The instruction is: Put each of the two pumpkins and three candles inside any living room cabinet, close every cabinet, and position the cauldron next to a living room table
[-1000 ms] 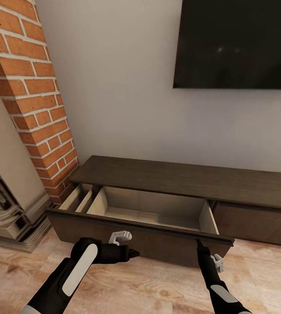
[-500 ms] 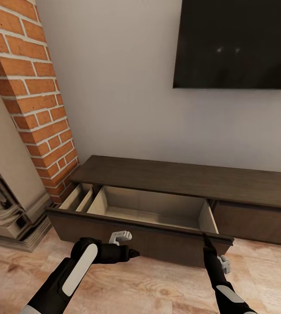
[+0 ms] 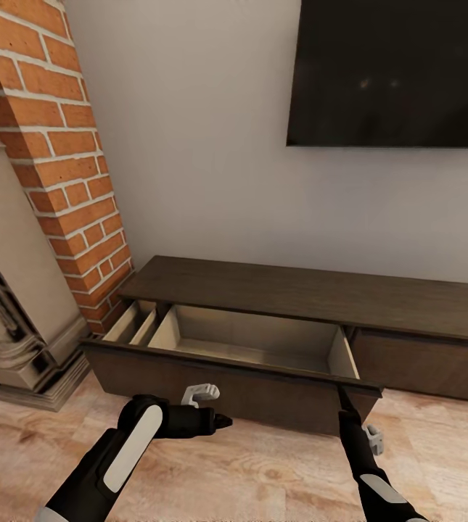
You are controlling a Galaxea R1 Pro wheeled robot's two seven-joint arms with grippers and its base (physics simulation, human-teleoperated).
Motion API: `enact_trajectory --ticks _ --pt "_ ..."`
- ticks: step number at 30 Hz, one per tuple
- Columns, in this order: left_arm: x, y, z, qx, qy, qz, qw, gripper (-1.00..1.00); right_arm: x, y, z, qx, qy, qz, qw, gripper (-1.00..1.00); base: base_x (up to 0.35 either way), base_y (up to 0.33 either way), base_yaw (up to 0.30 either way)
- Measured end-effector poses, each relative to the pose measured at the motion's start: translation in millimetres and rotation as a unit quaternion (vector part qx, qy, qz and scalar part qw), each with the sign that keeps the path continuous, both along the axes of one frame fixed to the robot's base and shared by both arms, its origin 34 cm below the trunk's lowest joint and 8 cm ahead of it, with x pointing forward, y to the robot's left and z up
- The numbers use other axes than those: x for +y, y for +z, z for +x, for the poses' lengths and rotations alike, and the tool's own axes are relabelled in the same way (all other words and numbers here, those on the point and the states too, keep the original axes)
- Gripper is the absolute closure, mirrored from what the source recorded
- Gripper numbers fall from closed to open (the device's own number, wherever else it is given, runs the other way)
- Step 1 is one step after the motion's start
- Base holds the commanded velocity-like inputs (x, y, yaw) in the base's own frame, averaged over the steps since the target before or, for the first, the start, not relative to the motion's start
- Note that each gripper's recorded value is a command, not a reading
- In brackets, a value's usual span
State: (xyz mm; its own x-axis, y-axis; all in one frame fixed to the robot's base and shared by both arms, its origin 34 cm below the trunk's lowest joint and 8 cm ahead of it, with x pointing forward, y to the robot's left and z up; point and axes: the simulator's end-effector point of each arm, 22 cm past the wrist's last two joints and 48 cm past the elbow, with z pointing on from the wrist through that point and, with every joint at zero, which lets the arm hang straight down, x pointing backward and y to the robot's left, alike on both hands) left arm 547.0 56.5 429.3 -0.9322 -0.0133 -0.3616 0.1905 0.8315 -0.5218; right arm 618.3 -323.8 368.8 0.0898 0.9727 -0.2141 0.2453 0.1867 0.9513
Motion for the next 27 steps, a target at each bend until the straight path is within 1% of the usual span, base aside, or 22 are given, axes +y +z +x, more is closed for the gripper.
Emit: enact_trajectory --ticks 10,22,25,26,27 --pt "-0.1 -0.4 -0.4 0.001 0.0 0.0 1.0 -1.0 0.1 -0.4 0.0 0.001 0.0 0.001 1.0 -1.0 -0.164 0.0 0.0" --pt "0.4 -0.2 0.2 0.0 0.001 0.0 1.0 -1.0 2.8 -0.6 1.0 0.002 0.006 0.005 1.0 -1.0 -0.255 0.0 0.0" --pt "0.8 -1.6 -0.4 0.002 0.001 0.0 1.0 -1.0 5.6 0.0 2.1 0.0 0.011 0.012 0.9999 -1.0 -0.283 0.0 0.0" --pt "1.2 -2.9 -0.9 0.004 0.002 0.001 1.0 -1.0 14.1 0.2 3.4 -0.001 0.023 0.028 0.9993 -1.0 -0.284 0.0 0.0" --pt "1.5 -2.8 -0.7 0.004 0.002 0.002 1.0 -1.0 17.0 -0.9 3.1 0.0 0.027 0.036 0.999 -1.0 -0.23 0.0 0.0"
